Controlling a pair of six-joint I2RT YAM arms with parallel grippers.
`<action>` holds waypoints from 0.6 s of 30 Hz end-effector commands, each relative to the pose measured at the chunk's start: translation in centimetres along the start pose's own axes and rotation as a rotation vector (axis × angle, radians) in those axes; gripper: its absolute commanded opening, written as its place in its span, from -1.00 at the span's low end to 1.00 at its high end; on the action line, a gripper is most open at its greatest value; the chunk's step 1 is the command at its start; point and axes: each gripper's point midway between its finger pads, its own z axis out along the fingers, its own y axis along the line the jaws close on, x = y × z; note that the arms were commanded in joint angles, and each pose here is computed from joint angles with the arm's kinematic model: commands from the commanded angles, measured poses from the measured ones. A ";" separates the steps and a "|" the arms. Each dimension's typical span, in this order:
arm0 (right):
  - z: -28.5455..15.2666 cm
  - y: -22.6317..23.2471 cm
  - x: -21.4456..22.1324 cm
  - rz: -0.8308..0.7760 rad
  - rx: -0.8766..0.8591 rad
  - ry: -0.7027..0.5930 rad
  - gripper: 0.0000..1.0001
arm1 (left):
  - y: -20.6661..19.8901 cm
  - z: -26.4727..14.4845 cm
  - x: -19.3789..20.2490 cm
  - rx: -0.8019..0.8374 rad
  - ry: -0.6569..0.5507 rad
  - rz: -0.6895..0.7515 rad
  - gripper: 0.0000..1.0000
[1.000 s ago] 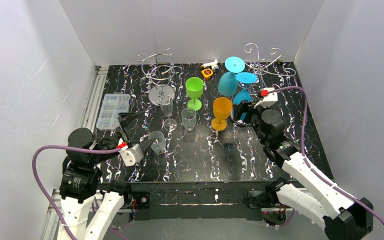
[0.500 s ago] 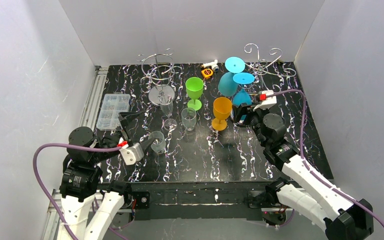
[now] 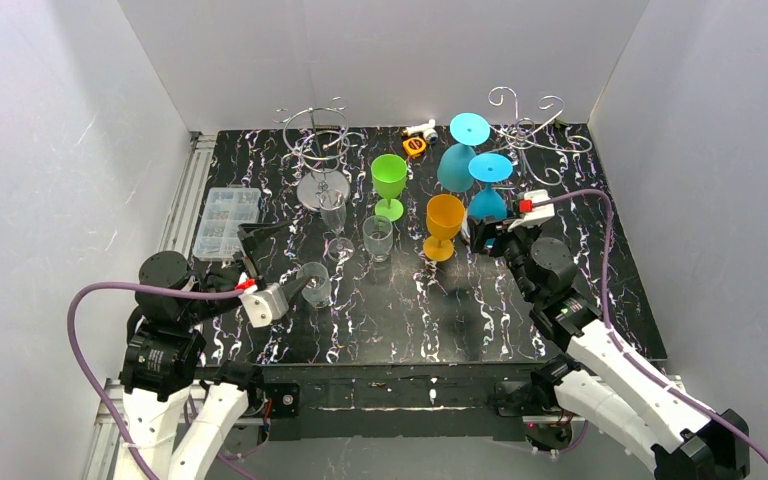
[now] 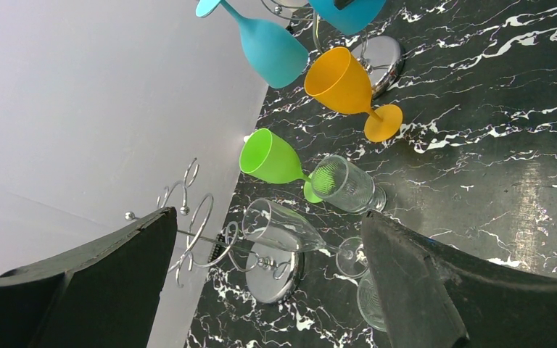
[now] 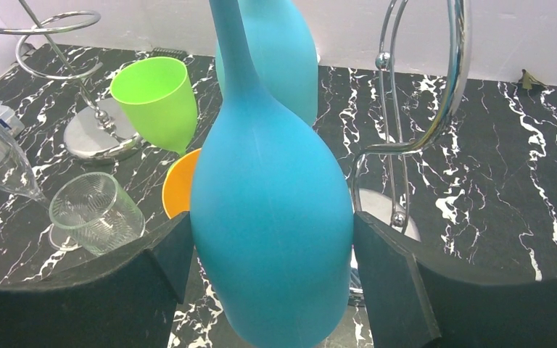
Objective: Place the wine glass upside down on the wine glass rack
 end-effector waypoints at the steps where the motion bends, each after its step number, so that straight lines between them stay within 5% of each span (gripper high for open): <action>1: -0.5 -0.4 -1.5 0.038 0.025 -0.068 -0.35 | -0.2 0.4 0.1 0.018 -0.013 -0.017 0.97; 7: -0.7 -1.0 -1.1 0.069 0.059 -0.073 -0.28 | -0.2 0.4 0.2 0.019 -0.011 -0.022 0.97; 15: -0.9 -1.5 0.5 0.117 0.097 -0.020 0.95 | -0.2 0.3 0.1 0.014 -0.009 -0.022 0.97; 18: -1.3 -1.6 -0.1 0.111 0.099 -0.015 0.97 | -0.1 0.3 0.0 0.012 -0.010 -0.022 0.97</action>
